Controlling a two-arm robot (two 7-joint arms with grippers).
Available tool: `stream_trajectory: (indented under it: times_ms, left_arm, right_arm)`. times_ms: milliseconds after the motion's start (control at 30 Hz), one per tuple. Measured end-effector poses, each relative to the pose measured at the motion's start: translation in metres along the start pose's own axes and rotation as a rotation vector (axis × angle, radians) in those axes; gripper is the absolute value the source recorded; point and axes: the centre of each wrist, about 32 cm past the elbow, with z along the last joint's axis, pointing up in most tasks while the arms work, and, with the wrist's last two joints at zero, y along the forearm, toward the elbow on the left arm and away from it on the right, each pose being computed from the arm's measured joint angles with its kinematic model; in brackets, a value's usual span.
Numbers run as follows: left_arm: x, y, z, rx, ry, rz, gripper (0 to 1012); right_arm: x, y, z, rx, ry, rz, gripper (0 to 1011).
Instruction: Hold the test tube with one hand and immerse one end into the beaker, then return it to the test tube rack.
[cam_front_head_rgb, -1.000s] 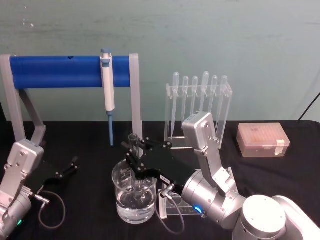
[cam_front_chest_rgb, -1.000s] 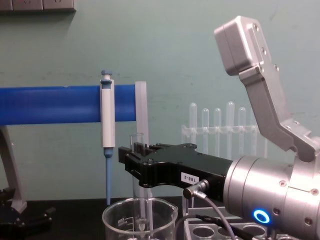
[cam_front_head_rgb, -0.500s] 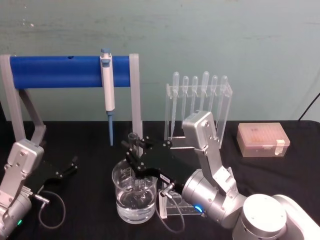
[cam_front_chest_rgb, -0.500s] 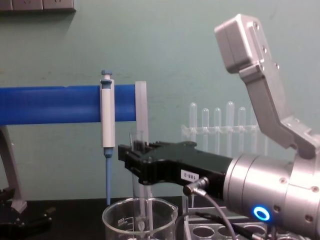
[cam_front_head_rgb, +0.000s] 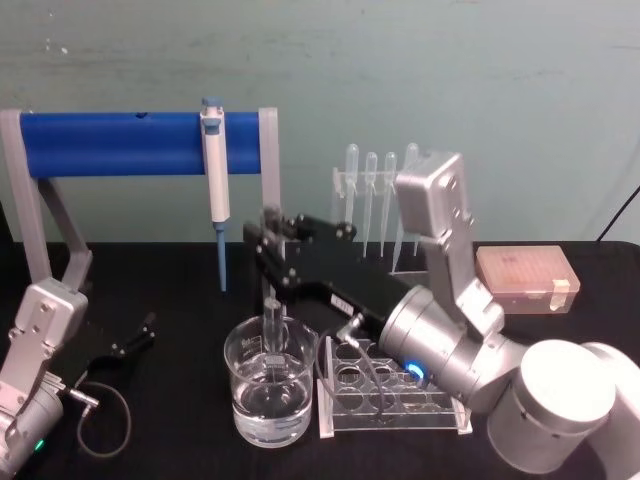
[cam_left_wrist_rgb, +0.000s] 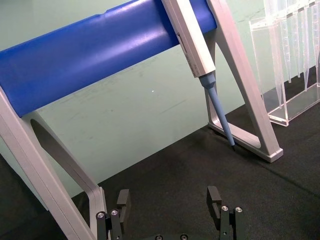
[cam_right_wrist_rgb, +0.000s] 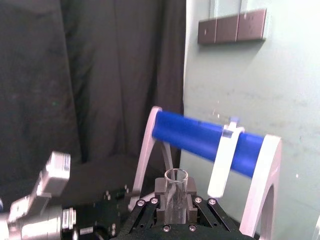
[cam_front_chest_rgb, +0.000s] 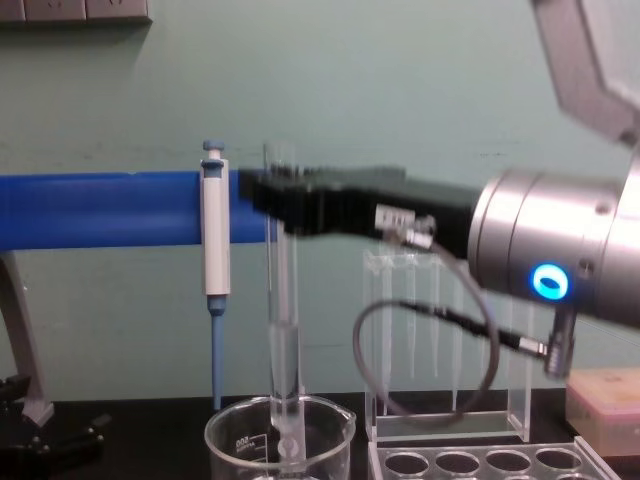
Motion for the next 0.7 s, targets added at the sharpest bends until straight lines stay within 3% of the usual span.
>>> stream_trajectory:
  times_ms: [367,567,700]
  left_arm:
    - [0.0,0.0,0.0,0.0,0.0,0.0,1000]
    - [0.0,0.0,0.0,0.0,0.0,0.0,1000]
    - [0.0,0.0,0.0,0.0,0.0,0.0,1000]
  right_arm:
    - [0.013,-0.009,0.045,0.072,-0.032,-0.033,230]
    - [0.024,-0.031,0.057,0.065,-0.071,-0.087,230]
    - [0.032,-0.049,0.055,0.042,-0.086,-0.13,230]
